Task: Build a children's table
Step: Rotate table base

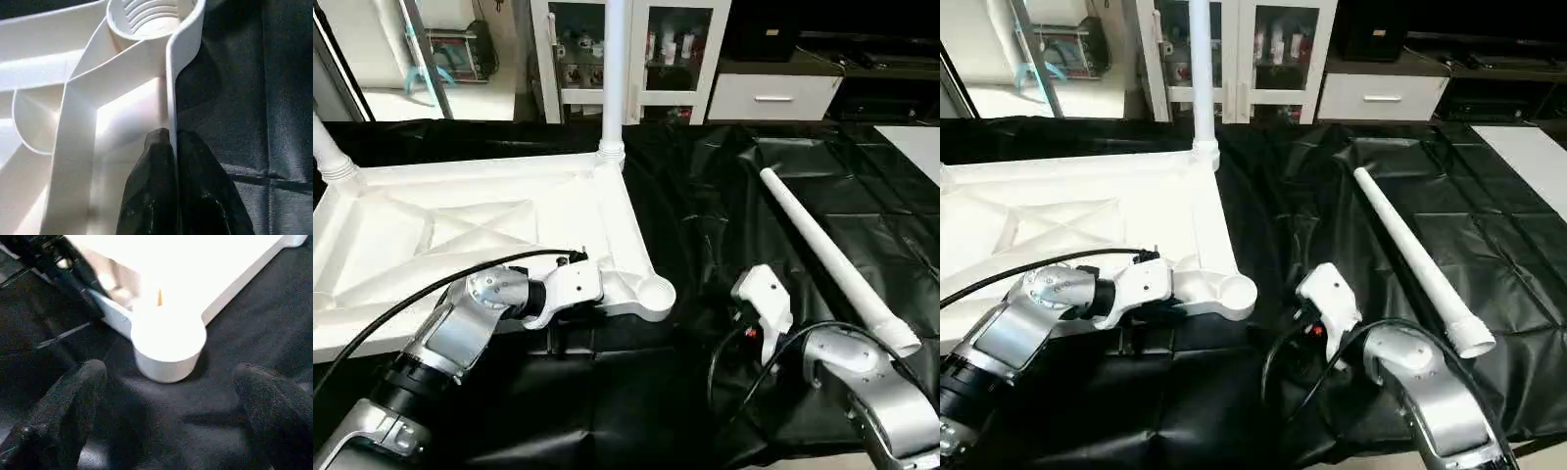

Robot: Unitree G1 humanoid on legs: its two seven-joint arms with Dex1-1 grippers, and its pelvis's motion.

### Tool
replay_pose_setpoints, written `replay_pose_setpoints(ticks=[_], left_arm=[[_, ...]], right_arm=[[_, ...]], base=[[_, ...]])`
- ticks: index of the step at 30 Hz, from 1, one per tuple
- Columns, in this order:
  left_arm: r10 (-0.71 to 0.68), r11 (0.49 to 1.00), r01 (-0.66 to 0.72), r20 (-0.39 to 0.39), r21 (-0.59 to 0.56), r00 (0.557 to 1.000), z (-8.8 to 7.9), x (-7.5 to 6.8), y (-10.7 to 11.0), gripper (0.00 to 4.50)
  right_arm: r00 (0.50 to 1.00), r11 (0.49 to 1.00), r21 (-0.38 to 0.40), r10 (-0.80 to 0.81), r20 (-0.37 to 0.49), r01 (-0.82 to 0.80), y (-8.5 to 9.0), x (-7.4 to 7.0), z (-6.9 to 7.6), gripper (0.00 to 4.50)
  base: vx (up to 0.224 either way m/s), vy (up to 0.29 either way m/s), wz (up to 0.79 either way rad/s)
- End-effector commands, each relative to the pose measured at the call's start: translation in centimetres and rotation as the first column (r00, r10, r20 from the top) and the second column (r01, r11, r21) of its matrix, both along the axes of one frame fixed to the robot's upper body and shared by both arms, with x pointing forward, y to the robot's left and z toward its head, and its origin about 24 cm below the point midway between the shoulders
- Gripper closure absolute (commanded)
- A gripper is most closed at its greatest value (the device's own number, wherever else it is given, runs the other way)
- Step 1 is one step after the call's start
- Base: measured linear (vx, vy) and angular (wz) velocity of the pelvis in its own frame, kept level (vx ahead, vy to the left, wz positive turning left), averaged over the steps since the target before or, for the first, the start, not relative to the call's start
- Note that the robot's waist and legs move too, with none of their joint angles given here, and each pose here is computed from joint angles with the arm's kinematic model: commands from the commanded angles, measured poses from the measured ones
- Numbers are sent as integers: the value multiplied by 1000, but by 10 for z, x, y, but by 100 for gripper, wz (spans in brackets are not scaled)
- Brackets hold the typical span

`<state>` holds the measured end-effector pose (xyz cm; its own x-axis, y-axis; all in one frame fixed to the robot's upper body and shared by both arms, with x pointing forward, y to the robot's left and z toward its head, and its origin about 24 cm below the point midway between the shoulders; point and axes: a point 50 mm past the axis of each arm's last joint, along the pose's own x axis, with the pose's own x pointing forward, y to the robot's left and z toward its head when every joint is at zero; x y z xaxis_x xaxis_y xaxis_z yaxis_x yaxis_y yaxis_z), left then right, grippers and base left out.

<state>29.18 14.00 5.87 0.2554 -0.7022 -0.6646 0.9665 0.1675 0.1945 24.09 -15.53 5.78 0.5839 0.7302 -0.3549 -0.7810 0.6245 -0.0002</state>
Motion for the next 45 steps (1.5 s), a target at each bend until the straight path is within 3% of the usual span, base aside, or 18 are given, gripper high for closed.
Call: replay_pose_setpoints(ticks=[1, 5, 10, 11, 15, 17, 19, 20, 21, 22, 23, 25, 26, 29, 31, 32, 37, 45], left_arm=[[-39, 998, 38, -8, -47, 999, 5, -3, -11, 385], [-74, 995, 73, -5, -74, 997, 14, -8, -9, 351], [-45, 990, 53, 62, -129, 997, 28, -4, -7, 319], [25, 981, -3, 113, -194, 993, 38, 0, -5, 319], [123, 956, -84, 122, -282, 985, 47, 4, -2, 319], [296, 903, -221, 162, -370, 941, 55, 13, 5, 319], [328, 889, -243, 169, -389, 929, 56, 15, 7, 319], [504, 790, -363, 187, -494, 843, 62, 21, 15, 319], [522, 777, -375, 186, -506, 832, 63, 21, 15, 319], [631, 683, -438, 170, -585, 757, 63, 18, 16, 319], [631, 683, -438, 170, -585, 757, 63, 18, 16, 319], [701, 607, -489, 131, -626, 701, 58, 11, 12, 319], [728, 595, -517, 139, -615, 672, 51, 6, 7, 319], [742, 591, -536, 146, -603, 654, 47, 2, 4, 319], [785, 547, -578, 131, -606, 605, 39, -2, -2, 319], [785, 547, -578, 131, -606, 605, 39, -2, -2, 319], [853, 468, -633, 127, -617, 506, 36, 3, -3, 319], [871, 439, -643, 123, -627, 476, 37, 4, -7, 319]], right_arm=[[1000, 1000, -15, -22, 19, 22, -6, 3, 3, 0], [999, 1000, 3, -30, 23, 30, -5, 3, 5, 0], [998, 998, 18, -52, 26, 52, -5, 3, 7, 0], [996, 997, 22, -76, 37, 75, -6, 3, 9, 0], [992, 993, 43, -115, 49, 113, -7, 4, 12, 0], [974, 978, 54, -204, 99, 199, -10, 9, 18, 0], [969, 974, 56, -225, 107, 220, -11, 10, 19, 0], [929, 940, 72, -342, 144, 334, -16, 17, 25, 0], [920, 931, 76, -364, 146, 356, -16, 18, 25, 0], [857, 871, 104, -491, 157, 481, -21, 22, 29, 0], [857, 871, 104, -491, 157, 481, -21, 22, 29, 0], [815, 834, 119, -552, 177, 539, -22, 22, 31, 0], [800, 822, 126, -569, 191, 555, -21, 22, 32, 0], [791, 815, 130, -579, 198, 564, -20, 22, 33, 0], [755, 781, 152, -625, 197, 606, -21, 26, 35, 0], [755, 781, 152, -625, 197, 606, -21, 26, 35, 0], [736, 763, 165, -646, 203, 625, -18, 34, 41, 0], [734, 757, 180, -653, 187, 628, -14, 35, 40, 0]], base=[[0, 0, 0], [0, 0, 0], [0, 0, 0], [0, 0, 0], [0, 0, 0], [0, 0, 0], [0, 0, 0], [0, 0, 0], [0, 0, 0], [0, 0, 0], [0, 0, 0], [0, 0, 0], [0, 0, 0], [0, 0, 0], [-1, -92, 7], [-1, -113, 8], [-15, -228, 3], [-48, -208, 0]])
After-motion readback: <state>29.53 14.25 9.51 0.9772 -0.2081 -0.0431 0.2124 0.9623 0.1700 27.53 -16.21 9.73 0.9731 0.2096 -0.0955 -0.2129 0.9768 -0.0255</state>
